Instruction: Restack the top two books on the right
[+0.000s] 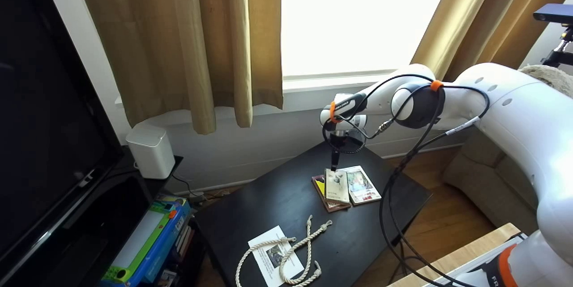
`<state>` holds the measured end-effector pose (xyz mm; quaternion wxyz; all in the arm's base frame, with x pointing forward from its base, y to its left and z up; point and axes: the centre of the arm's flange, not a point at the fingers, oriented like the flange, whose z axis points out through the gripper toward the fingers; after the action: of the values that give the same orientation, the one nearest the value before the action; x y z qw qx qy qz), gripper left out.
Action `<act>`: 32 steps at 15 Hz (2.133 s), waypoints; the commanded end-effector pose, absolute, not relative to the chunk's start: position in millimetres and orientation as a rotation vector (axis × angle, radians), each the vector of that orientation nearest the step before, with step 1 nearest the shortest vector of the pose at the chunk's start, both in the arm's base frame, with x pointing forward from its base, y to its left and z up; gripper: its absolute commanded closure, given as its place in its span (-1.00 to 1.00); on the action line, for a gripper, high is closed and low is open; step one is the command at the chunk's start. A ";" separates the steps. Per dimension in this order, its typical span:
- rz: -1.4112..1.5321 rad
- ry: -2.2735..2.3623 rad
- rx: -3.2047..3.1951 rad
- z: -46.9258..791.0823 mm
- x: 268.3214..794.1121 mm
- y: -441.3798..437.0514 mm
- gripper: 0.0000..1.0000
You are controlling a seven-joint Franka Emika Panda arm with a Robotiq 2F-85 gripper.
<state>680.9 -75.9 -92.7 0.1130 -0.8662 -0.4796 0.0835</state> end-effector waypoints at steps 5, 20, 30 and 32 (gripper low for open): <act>0.209 -1.500 -2.408 -143.5 702.2 -76.9 -1.00; 0.105 -1.418 -2.499 -179.6 703.6 -68.1 -1.00; 0.138 -1.382 -2.529 -180.7 699.5 -71.0 0.21; 0.130 -1.379 -2.543 -177.5 702.1 -73.9 0.44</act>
<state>659.1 -65.7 -119.8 0.1292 -0.8642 -0.4842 0.0461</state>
